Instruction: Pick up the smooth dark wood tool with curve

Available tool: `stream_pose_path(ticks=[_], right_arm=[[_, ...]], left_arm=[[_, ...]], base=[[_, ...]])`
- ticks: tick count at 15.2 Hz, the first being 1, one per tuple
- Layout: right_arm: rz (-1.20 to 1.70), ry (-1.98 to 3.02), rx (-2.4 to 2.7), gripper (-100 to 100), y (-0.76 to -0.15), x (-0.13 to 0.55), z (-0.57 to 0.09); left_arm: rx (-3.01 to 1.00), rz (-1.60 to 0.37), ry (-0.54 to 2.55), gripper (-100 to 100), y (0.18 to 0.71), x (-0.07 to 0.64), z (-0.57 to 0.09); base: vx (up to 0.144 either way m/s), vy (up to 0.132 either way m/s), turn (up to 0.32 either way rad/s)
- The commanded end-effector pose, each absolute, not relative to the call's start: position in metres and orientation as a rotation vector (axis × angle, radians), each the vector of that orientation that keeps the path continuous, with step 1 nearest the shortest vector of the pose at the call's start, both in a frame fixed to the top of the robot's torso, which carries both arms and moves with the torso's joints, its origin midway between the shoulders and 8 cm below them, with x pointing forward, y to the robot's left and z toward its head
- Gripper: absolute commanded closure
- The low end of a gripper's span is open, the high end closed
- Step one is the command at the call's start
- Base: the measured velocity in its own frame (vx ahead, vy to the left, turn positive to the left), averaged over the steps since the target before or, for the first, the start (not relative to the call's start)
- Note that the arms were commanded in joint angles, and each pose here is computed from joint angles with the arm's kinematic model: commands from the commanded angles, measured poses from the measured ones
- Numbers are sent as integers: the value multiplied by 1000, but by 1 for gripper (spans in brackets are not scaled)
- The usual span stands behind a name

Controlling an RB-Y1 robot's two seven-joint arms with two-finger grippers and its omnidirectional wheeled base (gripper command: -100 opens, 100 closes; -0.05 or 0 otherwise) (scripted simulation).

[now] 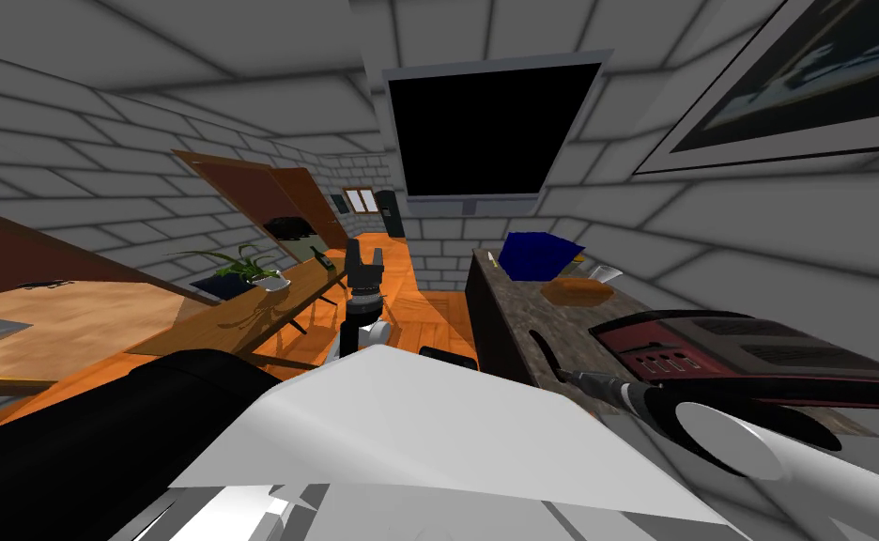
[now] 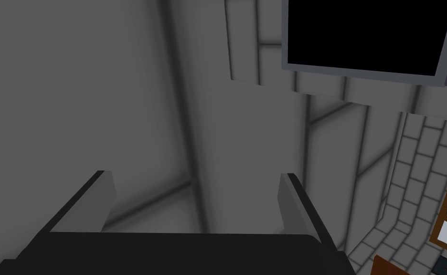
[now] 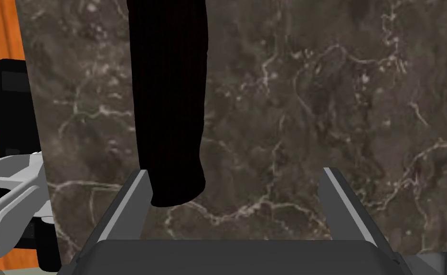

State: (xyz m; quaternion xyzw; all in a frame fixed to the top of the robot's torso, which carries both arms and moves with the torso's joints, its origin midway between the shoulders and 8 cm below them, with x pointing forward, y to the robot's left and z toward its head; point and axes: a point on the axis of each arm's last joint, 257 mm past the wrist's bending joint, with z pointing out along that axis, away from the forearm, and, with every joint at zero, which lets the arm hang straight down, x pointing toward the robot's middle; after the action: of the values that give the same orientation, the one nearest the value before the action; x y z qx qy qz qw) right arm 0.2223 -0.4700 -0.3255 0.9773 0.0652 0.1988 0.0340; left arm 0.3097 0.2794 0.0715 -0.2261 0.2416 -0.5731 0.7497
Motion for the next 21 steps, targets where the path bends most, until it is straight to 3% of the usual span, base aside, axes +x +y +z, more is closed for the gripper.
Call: stream_pose_path(ticks=[1, 21], right_arm=[[554, 166, 3046, -100, -466, 212, -327], [63, -36, 3274, -100, -440, 130, -324]], left_arm=[[-494, -1253, 528, 0, 279, 310, 72], [-494, -1253, 528, 0, 279, 310, 72]], base=[[118, 1, 12], [94, 2, 13]])
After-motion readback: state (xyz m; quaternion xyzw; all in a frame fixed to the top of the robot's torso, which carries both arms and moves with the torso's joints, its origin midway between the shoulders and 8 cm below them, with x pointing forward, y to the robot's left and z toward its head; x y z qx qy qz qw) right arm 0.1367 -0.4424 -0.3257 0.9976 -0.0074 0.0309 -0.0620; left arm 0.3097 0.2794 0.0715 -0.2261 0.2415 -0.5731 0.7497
